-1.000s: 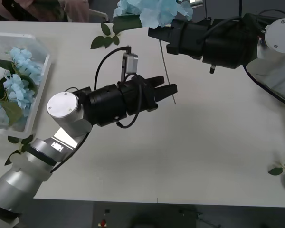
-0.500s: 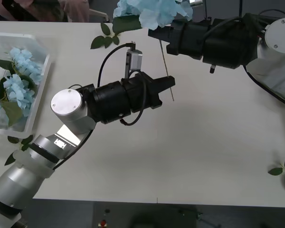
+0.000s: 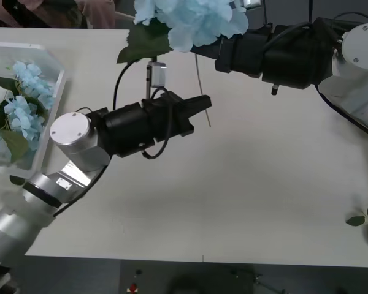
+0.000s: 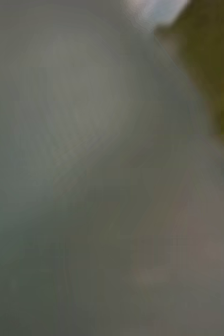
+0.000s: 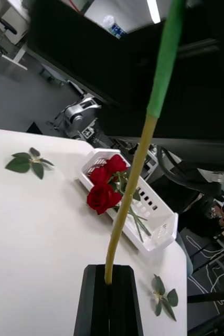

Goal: Put the red flowers into the right box and the blue flowers into the left box

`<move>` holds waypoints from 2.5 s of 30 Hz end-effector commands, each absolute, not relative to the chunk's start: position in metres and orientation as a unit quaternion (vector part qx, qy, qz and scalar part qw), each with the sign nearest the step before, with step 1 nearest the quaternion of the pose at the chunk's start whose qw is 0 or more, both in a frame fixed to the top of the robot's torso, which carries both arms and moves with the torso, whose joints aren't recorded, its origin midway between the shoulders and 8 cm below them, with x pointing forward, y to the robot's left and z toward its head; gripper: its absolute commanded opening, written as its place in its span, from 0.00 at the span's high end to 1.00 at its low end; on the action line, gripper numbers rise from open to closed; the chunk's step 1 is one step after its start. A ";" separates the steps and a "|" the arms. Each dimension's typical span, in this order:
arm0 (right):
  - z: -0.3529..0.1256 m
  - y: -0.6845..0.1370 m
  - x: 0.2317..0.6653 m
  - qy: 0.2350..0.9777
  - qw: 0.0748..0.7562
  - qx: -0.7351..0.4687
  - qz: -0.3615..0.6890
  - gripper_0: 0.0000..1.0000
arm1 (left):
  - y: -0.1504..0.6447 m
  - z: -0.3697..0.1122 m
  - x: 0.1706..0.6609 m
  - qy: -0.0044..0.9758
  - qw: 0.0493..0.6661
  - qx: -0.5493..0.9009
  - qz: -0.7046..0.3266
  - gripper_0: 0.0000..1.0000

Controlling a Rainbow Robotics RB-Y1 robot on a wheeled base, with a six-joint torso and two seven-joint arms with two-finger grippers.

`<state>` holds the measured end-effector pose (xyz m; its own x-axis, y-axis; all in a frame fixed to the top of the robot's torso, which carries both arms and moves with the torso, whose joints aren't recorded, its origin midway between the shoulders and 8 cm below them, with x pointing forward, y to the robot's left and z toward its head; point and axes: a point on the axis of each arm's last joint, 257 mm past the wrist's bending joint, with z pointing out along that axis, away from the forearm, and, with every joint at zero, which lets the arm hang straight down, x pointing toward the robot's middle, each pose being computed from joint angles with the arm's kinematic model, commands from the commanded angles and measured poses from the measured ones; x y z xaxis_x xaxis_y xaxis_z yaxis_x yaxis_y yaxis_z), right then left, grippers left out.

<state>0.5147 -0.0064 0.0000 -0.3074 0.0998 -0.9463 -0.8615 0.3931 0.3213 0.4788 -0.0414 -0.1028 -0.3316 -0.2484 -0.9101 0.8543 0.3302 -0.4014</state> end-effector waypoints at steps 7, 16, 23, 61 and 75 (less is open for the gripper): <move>0.013 -0.019 0.516 0.649 0.532 -0.310 0.446 0.22 | 0.139 -0.092 0.468 0.702 0.460 0.320 -0.439 1.00; -0.015 -0.035 0.500 0.648 0.520 -0.362 0.423 0.22 | 0.330 -0.099 0.461 0.814 0.382 0.389 -0.202 1.00; -0.066 -0.053 0.477 0.638 0.507 -0.430 0.387 0.22 | 0.437 -0.135 0.472 0.871 0.352 0.325 -0.106 1.00; -0.128 -0.042 0.432 0.590 0.418 -0.599 0.345 0.22 | 0.441 -0.168 0.471 0.869 0.399 0.146 -0.252 0.55; -0.135 -0.043 0.430 0.591 0.409 -0.607 0.339 0.23 | 0.345 -0.117 0.498 0.871 0.357 0.244 -0.231 0.55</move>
